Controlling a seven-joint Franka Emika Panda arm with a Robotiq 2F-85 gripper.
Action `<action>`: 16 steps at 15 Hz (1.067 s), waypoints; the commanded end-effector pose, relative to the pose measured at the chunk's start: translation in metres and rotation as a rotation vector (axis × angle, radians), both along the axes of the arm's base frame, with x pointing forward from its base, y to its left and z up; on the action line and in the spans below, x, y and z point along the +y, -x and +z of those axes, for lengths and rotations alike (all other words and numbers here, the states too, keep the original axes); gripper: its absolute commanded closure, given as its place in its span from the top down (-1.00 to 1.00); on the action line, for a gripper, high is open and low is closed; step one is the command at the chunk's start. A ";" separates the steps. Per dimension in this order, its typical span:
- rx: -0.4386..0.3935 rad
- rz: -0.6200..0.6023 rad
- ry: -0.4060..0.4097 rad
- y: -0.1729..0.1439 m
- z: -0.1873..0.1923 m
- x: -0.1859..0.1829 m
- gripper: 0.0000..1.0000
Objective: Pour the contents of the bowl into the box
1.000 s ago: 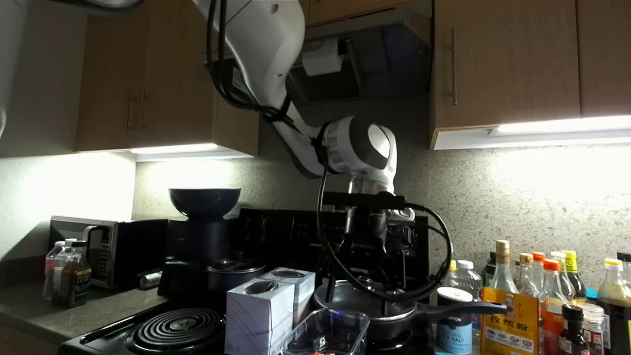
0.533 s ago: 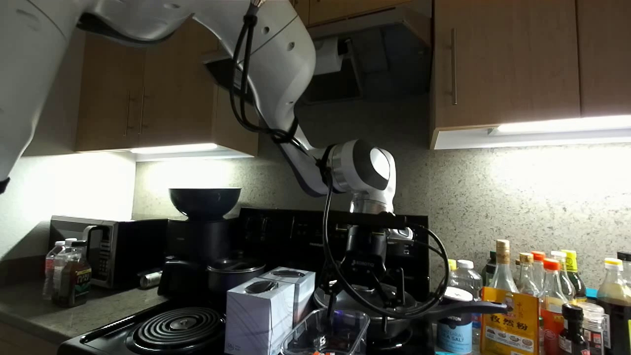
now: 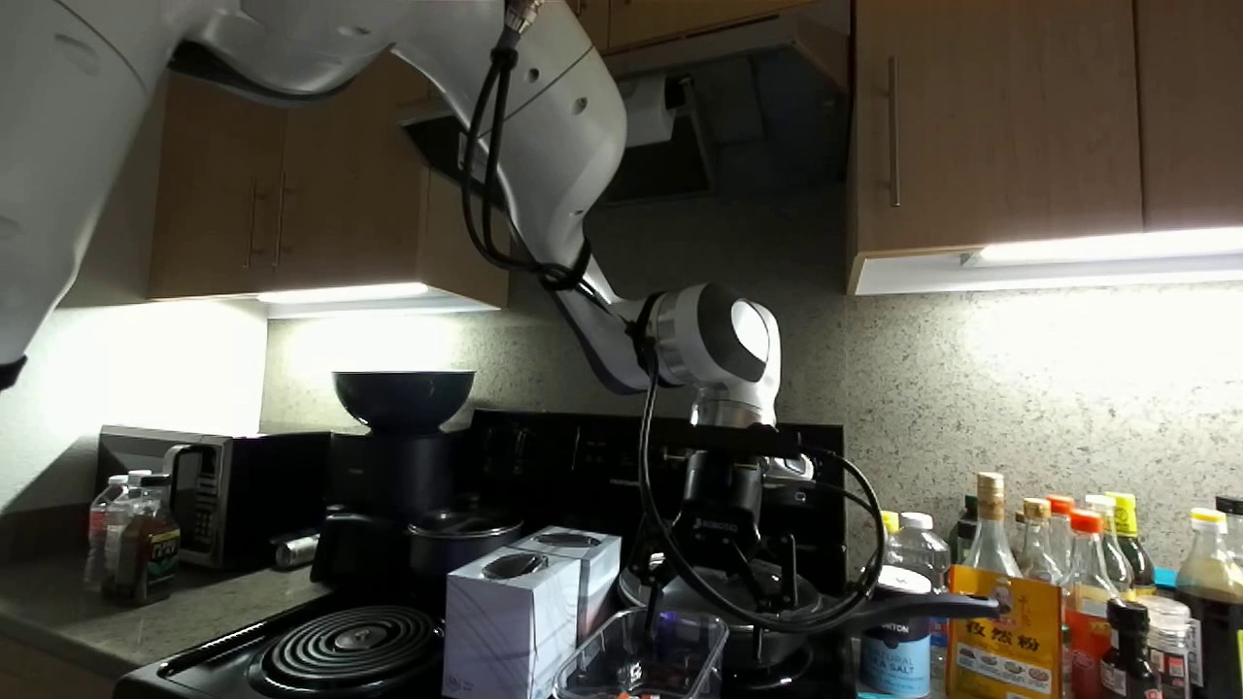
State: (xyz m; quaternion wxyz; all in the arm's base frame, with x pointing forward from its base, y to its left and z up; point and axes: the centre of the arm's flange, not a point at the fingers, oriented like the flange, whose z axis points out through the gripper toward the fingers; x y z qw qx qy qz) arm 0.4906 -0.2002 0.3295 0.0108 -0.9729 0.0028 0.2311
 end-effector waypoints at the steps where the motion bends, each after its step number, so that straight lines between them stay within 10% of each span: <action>1: 0.015 0.011 0.000 -0.003 -0.008 -0.002 0.46; 12: 0.002 0.023 -0.046 -0.003 -0.007 0.001 -0.96; 14: 0.005 0.013 -0.038 -0.002 -0.009 0.000 -1.00; 15: 0.009 0.001 -0.031 -0.002 -0.008 0.000 -0.36; 16: 0.008 -0.003 -0.027 -0.001 -0.007 0.000 -0.37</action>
